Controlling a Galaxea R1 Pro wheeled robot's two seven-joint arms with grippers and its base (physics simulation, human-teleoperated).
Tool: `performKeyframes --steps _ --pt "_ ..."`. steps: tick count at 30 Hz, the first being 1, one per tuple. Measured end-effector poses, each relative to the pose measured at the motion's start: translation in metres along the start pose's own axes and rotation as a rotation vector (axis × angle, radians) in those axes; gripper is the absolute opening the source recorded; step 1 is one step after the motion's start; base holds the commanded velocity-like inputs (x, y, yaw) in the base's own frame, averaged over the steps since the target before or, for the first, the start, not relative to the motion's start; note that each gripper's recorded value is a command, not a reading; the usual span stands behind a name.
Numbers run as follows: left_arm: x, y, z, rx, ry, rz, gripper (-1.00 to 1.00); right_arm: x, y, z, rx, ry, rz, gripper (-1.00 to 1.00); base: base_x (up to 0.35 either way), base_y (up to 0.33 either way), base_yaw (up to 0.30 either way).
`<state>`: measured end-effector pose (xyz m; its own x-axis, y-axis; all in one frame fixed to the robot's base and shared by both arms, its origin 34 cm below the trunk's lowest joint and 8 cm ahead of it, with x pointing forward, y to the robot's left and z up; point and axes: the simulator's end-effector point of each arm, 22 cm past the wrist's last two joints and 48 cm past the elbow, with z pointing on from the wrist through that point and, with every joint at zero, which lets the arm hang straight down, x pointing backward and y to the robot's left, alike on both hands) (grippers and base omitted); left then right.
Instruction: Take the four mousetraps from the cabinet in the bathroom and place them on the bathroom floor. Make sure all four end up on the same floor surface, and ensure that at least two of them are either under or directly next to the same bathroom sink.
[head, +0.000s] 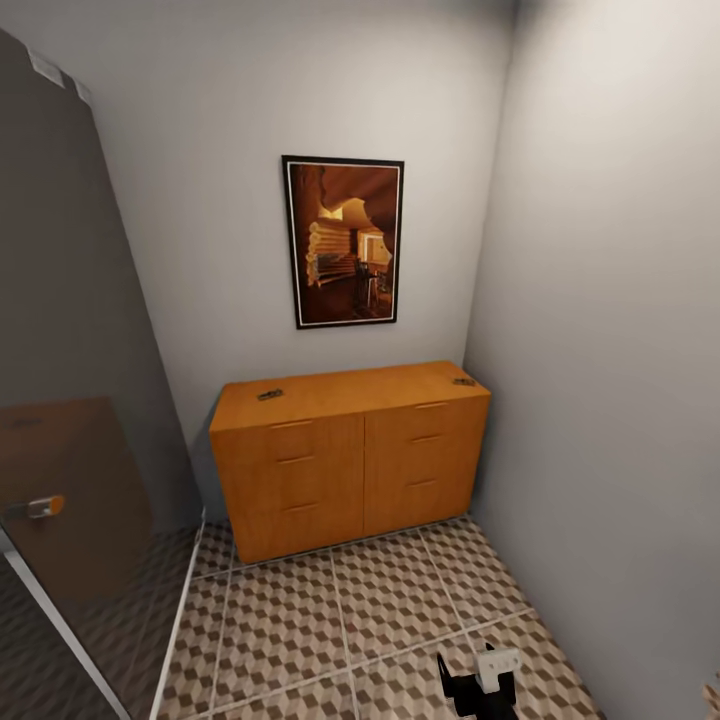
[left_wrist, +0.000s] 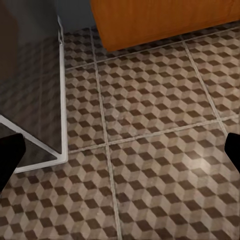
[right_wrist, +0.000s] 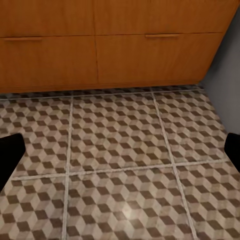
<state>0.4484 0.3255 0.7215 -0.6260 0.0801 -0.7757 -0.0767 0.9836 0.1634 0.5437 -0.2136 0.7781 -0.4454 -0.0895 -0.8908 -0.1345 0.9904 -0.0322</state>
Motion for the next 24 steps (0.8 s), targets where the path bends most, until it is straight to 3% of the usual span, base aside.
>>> performKeyframes --steps 9,24 --pt "-0.0003 0.0000 0.0001 0.000 -0.001 0.000 1.00 -0.0003 -0.0001 0.0001 0.000 -0.001 0.000 1.00 0.122 0.000 -0.043" --pt "-0.0036 0.0002 0.0003 -0.001 -0.008 -0.001 1.00 -0.0039 -0.0004 0.0002 0.001 -0.008 -0.001 1.00 0.007 0.000 -0.112"
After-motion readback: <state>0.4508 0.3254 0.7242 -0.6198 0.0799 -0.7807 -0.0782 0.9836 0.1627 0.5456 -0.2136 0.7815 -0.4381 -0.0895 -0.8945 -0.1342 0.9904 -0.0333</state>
